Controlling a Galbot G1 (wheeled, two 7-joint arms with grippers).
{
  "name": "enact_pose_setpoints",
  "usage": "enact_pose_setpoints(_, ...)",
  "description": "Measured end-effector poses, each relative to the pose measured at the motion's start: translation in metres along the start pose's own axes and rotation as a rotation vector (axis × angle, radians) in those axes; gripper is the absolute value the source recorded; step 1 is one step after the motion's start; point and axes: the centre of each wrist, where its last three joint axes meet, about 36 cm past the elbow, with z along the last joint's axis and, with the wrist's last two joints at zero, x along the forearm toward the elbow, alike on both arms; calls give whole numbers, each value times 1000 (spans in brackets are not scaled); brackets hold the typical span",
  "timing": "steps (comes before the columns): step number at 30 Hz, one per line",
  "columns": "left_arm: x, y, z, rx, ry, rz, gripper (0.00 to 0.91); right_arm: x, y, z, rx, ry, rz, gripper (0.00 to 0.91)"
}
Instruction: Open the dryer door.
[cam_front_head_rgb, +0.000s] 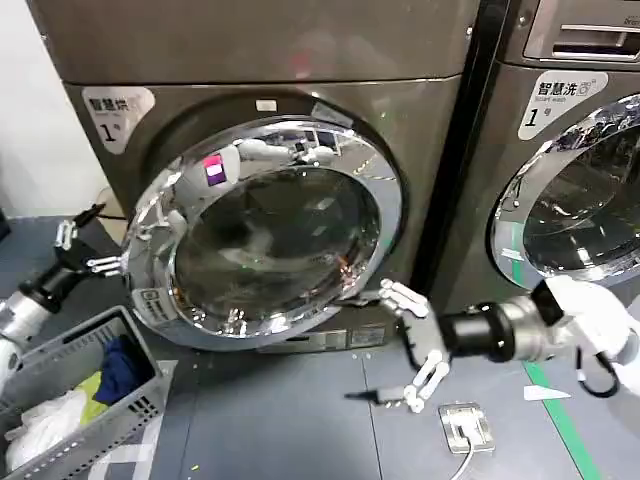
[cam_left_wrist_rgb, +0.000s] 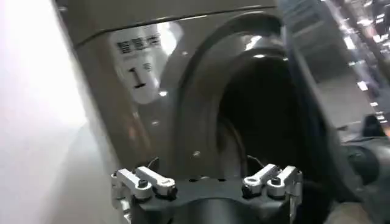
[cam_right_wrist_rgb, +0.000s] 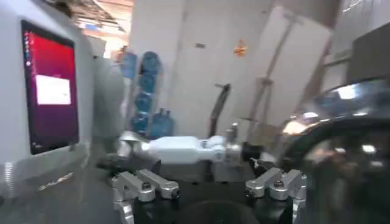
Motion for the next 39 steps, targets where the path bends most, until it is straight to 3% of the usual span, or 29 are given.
enact_pose_setpoints(13, -2, -20, -11, 1, -61, 121, 907, 46, -6, 2, 16, 122, 69, 907)
enact_pose_setpoints(19, -8, -35, -18, 0, -83, 155, 907, 60, -7, 9, 39, 139, 121, 907)
enact_pose_setpoints(27, -19, -57, -27, 0, -124, 194, 907, 74, -7, 18, 148, 181, 162, 907)
enact_pose_setpoints(39, -29, -79, -39, 6, -168, 236, 907, 91, 31, 29, 182, 114, 260, 907)
